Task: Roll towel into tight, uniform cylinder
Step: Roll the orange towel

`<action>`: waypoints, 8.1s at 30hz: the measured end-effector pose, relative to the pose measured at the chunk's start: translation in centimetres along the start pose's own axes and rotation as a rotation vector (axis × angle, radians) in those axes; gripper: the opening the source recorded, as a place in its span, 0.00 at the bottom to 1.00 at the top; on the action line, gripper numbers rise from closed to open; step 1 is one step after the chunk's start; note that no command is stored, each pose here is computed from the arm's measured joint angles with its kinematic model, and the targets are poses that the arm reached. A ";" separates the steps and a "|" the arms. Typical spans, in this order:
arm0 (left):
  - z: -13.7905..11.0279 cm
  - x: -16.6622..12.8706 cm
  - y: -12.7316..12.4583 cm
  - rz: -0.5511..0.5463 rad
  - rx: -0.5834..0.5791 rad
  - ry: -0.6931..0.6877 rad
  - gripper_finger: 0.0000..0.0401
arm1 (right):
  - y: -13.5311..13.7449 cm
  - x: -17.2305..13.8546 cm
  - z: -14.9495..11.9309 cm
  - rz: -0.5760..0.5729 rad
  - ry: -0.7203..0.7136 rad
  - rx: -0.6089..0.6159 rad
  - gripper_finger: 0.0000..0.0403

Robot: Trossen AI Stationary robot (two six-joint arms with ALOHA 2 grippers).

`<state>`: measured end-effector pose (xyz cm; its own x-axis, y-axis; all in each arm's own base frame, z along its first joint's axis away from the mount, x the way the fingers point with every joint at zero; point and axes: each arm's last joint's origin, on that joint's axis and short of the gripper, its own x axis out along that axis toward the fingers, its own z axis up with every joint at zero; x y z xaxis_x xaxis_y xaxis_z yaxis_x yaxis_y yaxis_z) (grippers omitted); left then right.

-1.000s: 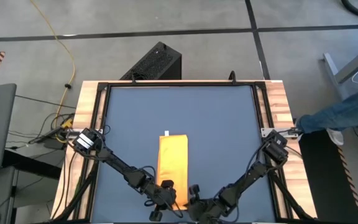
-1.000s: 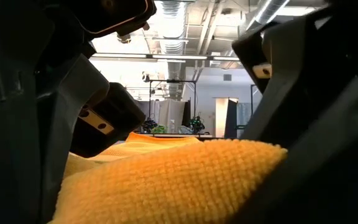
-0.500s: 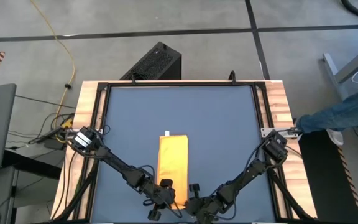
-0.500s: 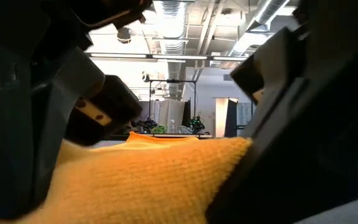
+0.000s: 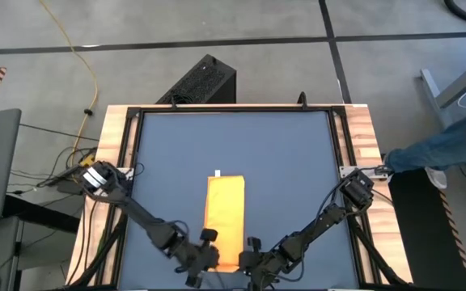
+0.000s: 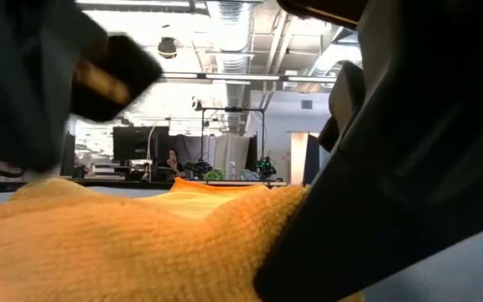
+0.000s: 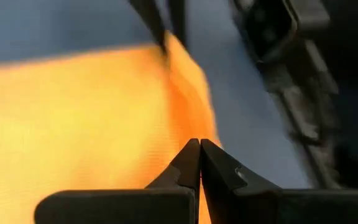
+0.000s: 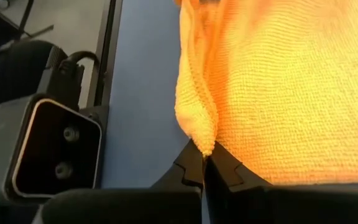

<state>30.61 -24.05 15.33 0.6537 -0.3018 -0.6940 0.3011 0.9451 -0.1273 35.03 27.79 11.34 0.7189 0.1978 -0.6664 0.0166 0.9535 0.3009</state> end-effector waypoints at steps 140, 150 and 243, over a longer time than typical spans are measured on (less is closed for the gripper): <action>-1.4 2.3 0.8 -0.212 -0.004 0.142 0.00 | 3.0 -1.0 -0.2 0.045 -0.041 -0.277 0.04; -0.8 1.1 0.1 -0.191 0.025 0.101 0.00 | 2.9 -1.4 -0.3 0.021 -0.004 -0.200 0.16; 1.6 1.7 11.2 0.133 0.299 0.086 0.00 | -11.1 -8.8 0.9 -0.148 -0.109 0.033 0.58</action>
<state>36.21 -14.13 13.91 0.6434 -0.1547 -0.7498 0.4163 0.8926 0.1730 29.11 15.31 14.51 0.7779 0.0286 -0.6277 0.1488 0.9621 0.2283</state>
